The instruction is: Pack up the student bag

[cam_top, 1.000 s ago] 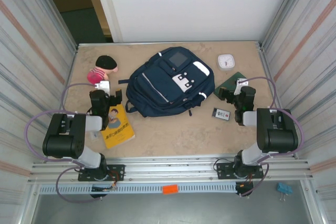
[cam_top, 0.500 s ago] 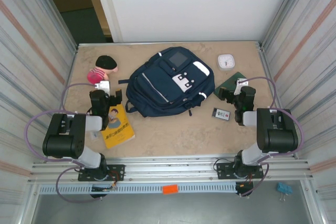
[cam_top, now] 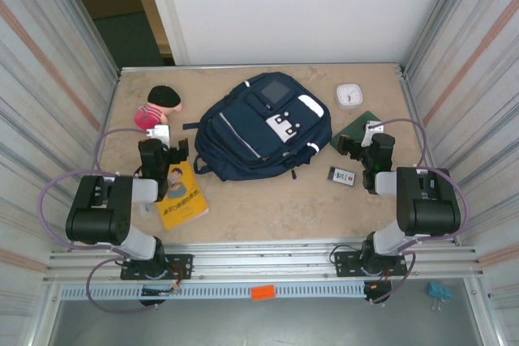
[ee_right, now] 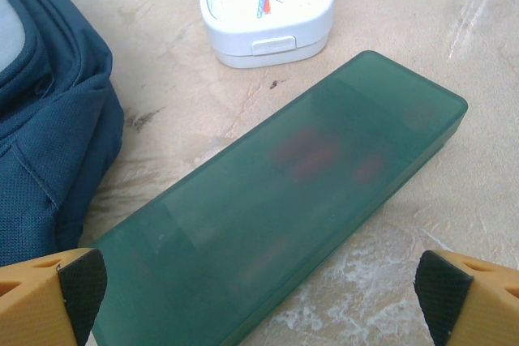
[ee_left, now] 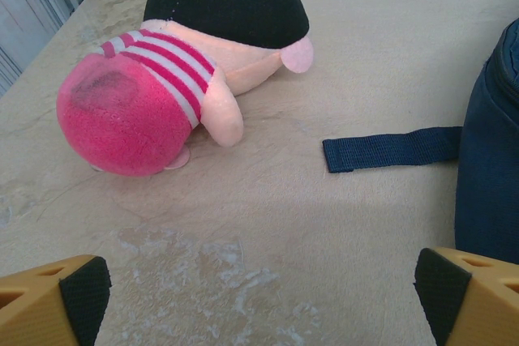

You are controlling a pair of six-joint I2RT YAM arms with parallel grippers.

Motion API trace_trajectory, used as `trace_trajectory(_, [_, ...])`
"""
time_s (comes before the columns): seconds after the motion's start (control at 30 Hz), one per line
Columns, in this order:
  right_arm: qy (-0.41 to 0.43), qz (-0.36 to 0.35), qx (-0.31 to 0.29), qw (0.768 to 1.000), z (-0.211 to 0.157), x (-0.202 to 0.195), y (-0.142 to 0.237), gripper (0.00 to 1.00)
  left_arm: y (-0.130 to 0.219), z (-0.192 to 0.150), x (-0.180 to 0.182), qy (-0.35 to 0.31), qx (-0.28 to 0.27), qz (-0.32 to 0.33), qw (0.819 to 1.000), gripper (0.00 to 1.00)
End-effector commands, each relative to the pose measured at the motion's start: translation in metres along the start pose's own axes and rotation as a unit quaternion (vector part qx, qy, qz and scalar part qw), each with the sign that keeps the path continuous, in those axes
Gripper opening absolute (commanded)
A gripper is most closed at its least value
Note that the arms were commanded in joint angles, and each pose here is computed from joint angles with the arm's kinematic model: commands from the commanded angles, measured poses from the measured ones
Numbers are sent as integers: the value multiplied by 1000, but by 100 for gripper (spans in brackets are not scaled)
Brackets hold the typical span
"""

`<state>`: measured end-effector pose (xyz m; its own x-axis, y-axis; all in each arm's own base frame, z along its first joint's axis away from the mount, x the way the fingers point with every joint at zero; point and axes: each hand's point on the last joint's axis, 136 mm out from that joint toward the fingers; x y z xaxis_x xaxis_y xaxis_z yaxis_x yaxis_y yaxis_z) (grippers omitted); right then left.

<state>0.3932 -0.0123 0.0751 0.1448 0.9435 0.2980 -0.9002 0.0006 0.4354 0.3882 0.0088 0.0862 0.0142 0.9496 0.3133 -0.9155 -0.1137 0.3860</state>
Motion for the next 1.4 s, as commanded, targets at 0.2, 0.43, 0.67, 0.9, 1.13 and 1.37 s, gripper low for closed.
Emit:
trace_trajectory(0.2, [-8,-3,-16,1000,8,-1,0,99,0,8,2,7,-13,3,1000,99])
trace_trajectory(0.43, [-29,-19,26,999,48,8,18,99,19,29,4,-11,6,2,1000,98])
trace_trajectory(0.67, [-69,-32,53,996,147,41,89,99,49,115,-3,24,18,-106,994,96])
trace_trajectory(0.9, [-144,34,180,973,132,78,139,99,43,180,-35,33,100,-262,959,83])
trace_trajectory(1.13, [-278,61,253,925,63,104,145,99,-13,158,-73,88,197,-324,921,71])
trace_trajectory(1.37, [-300,52,281,910,-10,146,138,95,-68,104,-105,108,290,-330,892,62])
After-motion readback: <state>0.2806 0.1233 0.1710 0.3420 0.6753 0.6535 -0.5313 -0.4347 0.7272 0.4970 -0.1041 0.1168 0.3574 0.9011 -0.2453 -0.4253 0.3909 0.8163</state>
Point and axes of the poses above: each hand's point on the last joint's axis, 136 mm out from that joint toward the fingers, its own y axis back along the fingers, its own x axis along the line the jaws close on, z = x × y, and after that the axes turned 14 degrees about -y, right-handed
